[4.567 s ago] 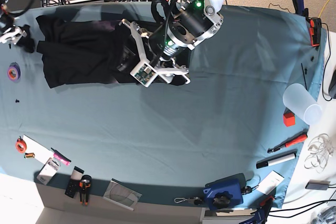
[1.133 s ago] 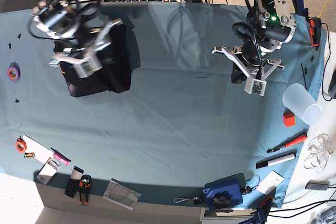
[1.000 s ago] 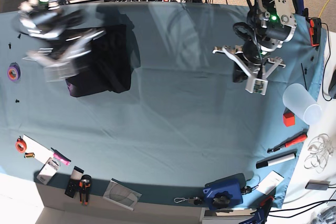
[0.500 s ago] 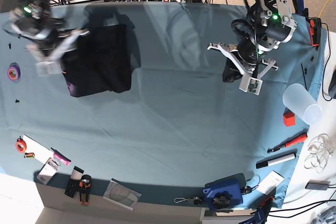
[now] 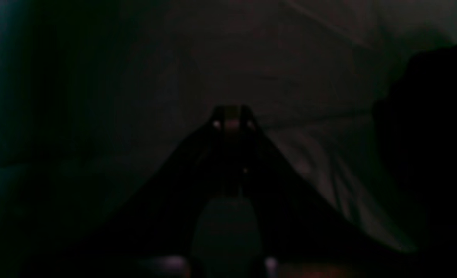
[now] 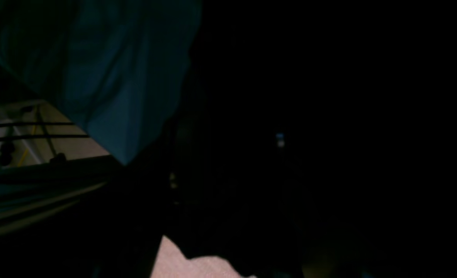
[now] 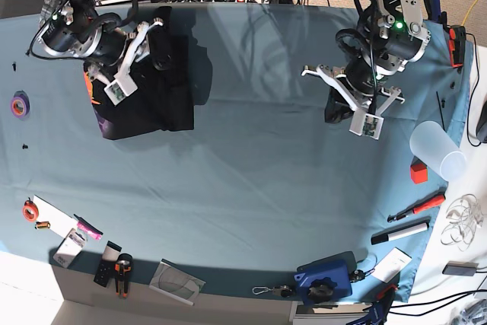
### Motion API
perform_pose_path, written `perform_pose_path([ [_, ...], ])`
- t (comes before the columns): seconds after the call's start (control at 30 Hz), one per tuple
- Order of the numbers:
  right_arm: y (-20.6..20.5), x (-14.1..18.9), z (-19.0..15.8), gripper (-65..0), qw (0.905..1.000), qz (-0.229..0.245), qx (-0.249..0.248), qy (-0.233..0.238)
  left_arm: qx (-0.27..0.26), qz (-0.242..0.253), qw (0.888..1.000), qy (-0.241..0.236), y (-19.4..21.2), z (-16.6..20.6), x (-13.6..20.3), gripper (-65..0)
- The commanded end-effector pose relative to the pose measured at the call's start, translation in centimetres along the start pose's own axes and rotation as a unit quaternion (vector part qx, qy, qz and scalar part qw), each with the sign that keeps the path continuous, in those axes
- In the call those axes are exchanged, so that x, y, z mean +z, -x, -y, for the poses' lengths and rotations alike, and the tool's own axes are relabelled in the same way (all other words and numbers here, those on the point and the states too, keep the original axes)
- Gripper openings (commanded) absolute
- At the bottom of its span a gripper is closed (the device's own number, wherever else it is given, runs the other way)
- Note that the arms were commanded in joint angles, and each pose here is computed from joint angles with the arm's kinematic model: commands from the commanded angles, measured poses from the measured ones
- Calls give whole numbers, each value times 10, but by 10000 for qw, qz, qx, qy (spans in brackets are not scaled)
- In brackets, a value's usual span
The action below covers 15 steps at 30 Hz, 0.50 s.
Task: Layout the t-shirt on the table in an organized manner, then fold the t-shirt properly
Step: 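Press the folded bundle with the right gripper and release both grippers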
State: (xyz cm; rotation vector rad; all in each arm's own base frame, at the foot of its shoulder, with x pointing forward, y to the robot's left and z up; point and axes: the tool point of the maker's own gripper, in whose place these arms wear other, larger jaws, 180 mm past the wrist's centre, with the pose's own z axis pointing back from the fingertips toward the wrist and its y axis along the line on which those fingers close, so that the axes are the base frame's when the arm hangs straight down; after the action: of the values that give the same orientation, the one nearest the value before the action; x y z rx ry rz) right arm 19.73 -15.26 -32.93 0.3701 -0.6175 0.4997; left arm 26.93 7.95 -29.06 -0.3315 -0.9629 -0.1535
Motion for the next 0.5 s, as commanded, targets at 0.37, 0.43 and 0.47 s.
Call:
perform_pose_path([
  [0.37,-58,17,77,-597,9849,1360,-139,1064,-207,646,9953,684,-24,24,1,-650],
  [0.43,-50,-7,79,-601,9892,1184,-393,769,-210,656,9953,686,-25,25,1,-650],
  [0.47,-44,-22,79,-601,9913,1049,-530,593,-210,656,9953,686,-25,25,1,-650],
])
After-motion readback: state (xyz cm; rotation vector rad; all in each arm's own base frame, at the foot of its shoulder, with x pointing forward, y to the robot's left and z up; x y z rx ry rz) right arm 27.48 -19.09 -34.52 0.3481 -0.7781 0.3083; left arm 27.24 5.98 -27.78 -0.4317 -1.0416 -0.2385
